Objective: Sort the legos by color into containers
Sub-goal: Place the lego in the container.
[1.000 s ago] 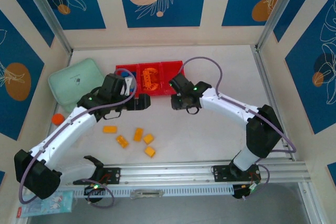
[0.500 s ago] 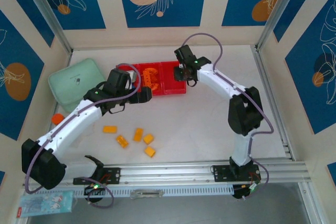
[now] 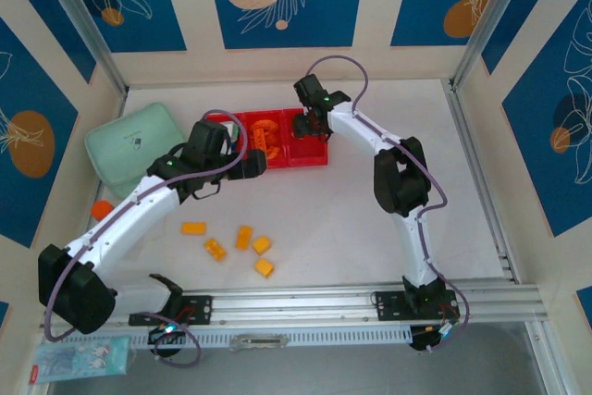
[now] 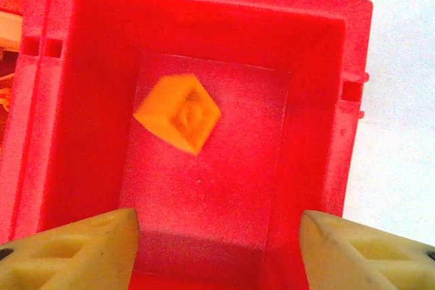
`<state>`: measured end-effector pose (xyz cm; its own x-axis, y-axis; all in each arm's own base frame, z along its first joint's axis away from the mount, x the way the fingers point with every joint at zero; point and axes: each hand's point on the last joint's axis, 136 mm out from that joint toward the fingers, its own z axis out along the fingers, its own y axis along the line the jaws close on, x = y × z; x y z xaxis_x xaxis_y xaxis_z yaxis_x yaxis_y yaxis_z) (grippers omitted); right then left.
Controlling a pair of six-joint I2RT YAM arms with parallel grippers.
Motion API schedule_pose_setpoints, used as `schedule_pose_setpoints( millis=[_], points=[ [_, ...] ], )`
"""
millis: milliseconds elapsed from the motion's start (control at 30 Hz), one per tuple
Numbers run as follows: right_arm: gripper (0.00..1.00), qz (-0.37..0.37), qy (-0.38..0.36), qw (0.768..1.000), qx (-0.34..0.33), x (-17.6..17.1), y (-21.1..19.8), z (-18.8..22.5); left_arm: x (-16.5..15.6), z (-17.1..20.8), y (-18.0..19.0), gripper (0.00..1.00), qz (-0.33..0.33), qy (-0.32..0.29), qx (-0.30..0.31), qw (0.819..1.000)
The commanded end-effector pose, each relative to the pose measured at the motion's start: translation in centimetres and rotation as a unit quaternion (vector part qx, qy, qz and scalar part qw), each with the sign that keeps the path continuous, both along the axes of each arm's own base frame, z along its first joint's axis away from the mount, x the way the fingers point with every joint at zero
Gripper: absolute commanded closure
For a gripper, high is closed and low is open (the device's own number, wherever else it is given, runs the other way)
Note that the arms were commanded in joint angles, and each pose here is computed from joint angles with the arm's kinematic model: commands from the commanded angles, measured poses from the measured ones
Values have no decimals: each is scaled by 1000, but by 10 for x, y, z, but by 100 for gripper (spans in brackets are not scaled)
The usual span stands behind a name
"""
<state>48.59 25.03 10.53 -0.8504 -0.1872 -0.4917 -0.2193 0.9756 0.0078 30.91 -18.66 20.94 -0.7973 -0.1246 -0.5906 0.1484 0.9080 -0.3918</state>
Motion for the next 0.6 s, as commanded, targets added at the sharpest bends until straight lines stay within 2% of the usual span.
schedule_pose_setpoints(
  millis=[0,267,367,567],
  points=[
    [33,15,-27,999,12,-15,8,38,-4,21,2,1,-3,-20,-17,1000],
    [28,40,-19,998,52,-80,38,56,-30,27,21,1,2,-10,-9,1000],
    [27,56,10,996,69,-111,47,50,-42,24,29,1,8,-4,-10,1000],
    [24,98,51,992,53,-183,55,30,-67,2,47,1,31,26,-2,999]
  ],
)
